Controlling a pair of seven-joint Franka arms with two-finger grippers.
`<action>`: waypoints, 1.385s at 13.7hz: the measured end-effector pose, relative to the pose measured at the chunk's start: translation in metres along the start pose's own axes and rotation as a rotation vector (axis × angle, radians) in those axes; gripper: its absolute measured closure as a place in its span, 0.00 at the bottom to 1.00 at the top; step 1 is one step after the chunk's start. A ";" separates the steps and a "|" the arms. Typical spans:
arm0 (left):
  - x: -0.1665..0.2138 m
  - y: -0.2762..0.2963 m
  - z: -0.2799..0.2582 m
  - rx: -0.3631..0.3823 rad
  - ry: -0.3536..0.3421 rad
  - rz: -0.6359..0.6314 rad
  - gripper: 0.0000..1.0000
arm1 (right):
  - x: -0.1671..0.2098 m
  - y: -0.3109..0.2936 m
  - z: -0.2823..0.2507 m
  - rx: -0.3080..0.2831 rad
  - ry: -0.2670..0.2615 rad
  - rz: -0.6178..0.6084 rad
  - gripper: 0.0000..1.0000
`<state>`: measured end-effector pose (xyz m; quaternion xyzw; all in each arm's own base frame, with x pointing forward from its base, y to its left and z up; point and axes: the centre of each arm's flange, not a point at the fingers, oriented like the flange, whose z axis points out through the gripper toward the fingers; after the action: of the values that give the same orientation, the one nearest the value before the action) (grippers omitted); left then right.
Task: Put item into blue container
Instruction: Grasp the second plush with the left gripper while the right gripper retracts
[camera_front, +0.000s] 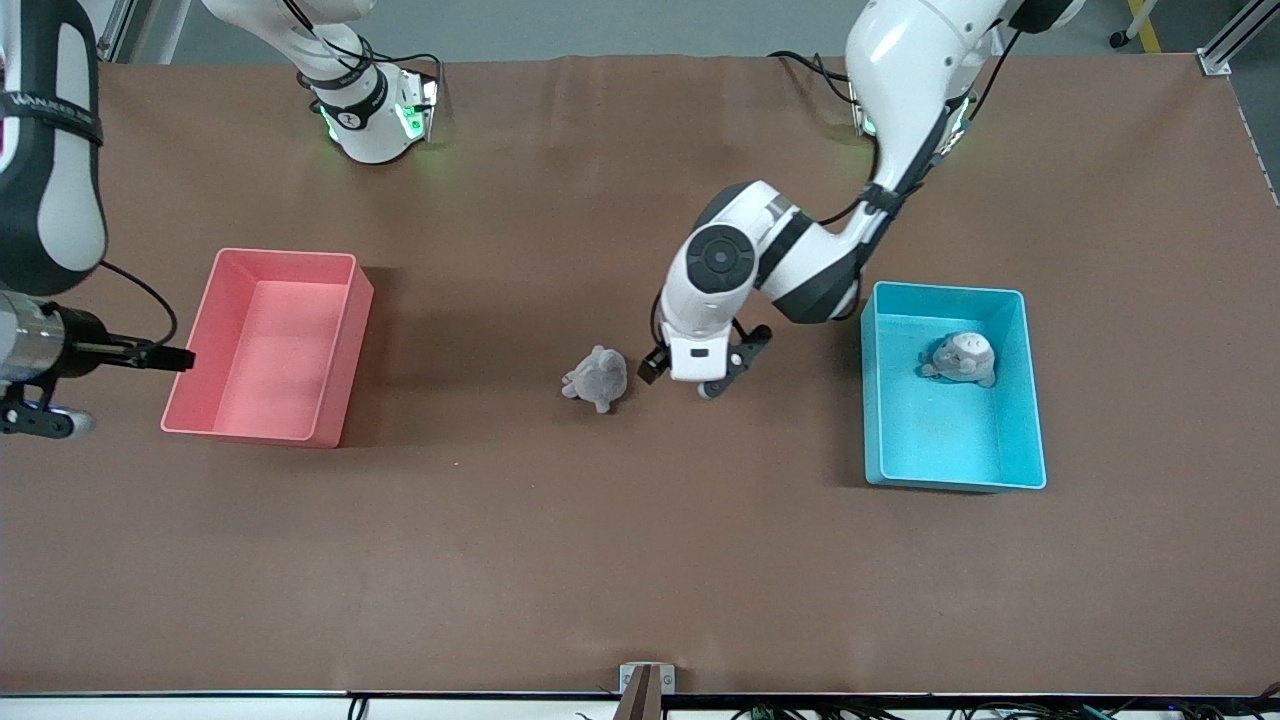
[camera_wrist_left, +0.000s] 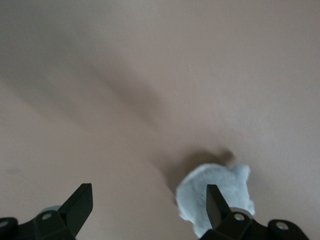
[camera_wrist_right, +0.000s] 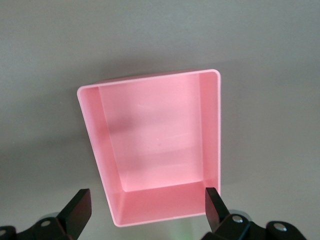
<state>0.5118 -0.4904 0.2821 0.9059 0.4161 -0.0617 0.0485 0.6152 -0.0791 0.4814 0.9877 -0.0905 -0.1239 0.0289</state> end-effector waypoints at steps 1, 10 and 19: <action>-0.011 0.003 0.010 -0.029 -0.006 -0.039 0.00 | -0.006 -0.001 -0.010 -0.002 0.003 -0.005 0.00; -0.050 0.028 0.059 -0.256 -0.084 -0.238 0.00 | -0.019 0.006 -0.065 -0.004 0.065 0.005 0.00; -0.047 0.030 0.093 -0.254 -0.083 -0.246 0.56 | -0.021 0.018 -0.065 0.021 0.043 -0.042 0.00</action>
<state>0.4974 -0.5585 0.1984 0.8314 0.5259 -0.0517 0.1718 0.6086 -0.0910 0.5506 0.9921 -0.0702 -0.1023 0.0178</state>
